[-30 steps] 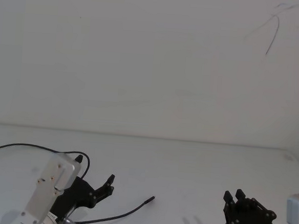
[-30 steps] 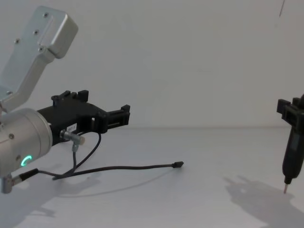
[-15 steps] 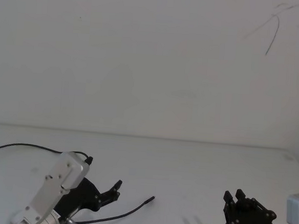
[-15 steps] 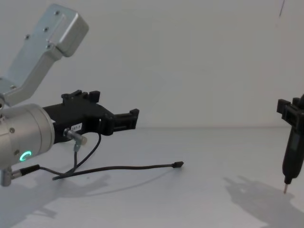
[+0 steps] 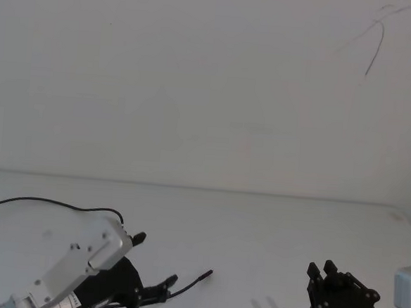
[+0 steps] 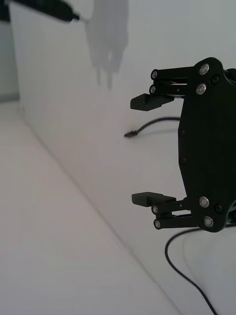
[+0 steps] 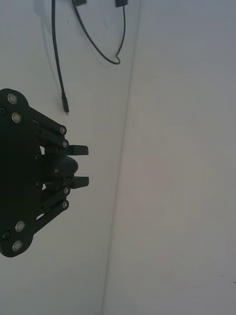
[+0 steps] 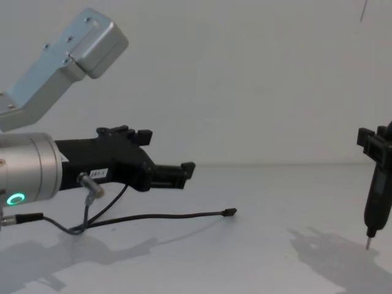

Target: Pick up the data cable with the one hand.

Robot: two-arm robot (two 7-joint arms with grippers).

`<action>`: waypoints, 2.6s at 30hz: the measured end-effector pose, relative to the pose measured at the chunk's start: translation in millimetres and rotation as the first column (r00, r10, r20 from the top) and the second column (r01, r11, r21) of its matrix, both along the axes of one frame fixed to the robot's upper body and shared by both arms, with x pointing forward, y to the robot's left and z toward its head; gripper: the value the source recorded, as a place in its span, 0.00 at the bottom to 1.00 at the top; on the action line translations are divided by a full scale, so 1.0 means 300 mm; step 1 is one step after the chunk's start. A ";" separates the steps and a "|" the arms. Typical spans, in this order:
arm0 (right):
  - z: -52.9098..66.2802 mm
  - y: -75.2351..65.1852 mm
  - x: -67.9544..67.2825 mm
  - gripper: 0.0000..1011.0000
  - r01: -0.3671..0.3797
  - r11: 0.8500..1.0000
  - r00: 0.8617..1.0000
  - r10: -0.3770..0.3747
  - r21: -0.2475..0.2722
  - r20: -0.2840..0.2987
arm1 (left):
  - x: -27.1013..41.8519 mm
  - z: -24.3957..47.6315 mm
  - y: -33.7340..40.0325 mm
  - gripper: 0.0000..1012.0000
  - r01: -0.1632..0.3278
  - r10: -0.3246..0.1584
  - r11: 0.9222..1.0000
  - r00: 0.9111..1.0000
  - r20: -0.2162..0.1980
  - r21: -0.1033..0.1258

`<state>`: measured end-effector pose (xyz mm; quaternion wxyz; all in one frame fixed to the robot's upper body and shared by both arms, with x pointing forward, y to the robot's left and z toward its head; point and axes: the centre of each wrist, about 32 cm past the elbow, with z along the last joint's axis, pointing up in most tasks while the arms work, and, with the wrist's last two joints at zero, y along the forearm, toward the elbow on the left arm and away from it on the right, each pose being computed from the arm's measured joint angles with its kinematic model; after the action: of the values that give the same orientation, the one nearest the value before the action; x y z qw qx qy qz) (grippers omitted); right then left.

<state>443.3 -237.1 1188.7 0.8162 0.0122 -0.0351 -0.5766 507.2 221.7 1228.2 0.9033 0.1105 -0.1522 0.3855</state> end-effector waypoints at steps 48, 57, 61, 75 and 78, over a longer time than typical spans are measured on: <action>0.000 0.000 0.000 0.25 0.000 1.000 1.000 0.000 0.000 0.000 | 0.129 -0.034 0.099 0.99 0.244 -0.193 0.947 0.952 -0.237 0.210; 0.000 0.000 0.000 0.25 0.000 1.000 1.000 0.000 0.000 0.000 | 0.139 -0.040 0.078 0.76 0.226 -0.172 0.951 0.954 -0.246 0.210; 0.000 0.000 0.000 0.25 0.000 1.000 1.000 0.000 0.000 0.000 | 0.141 -0.042 0.072 0.65 0.221 -0.166 0.952 0.954 -0.249 0.210; 0.000 0.000 0.000 0.25 0.000 1.000 1.000 0.000 0.000 0.000 | 0.145 -0.044 0.064 0.22 0.213 -0.158 0.954 0.954 -0.254 0.211; 0.000 0.000 0.000 0.25 0.000 1.000 1.000 0.000 0.000 0.000 | 0.145 -0.044 0.063 0.15 0.213 -0.157 0.954 0.954 -0.254 0.211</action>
<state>443.3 -237.1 1188.7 0.8162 0.0122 -0.0351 -0.5766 550.8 240.7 1214.9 0.9277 0.2468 -0.0993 0.2619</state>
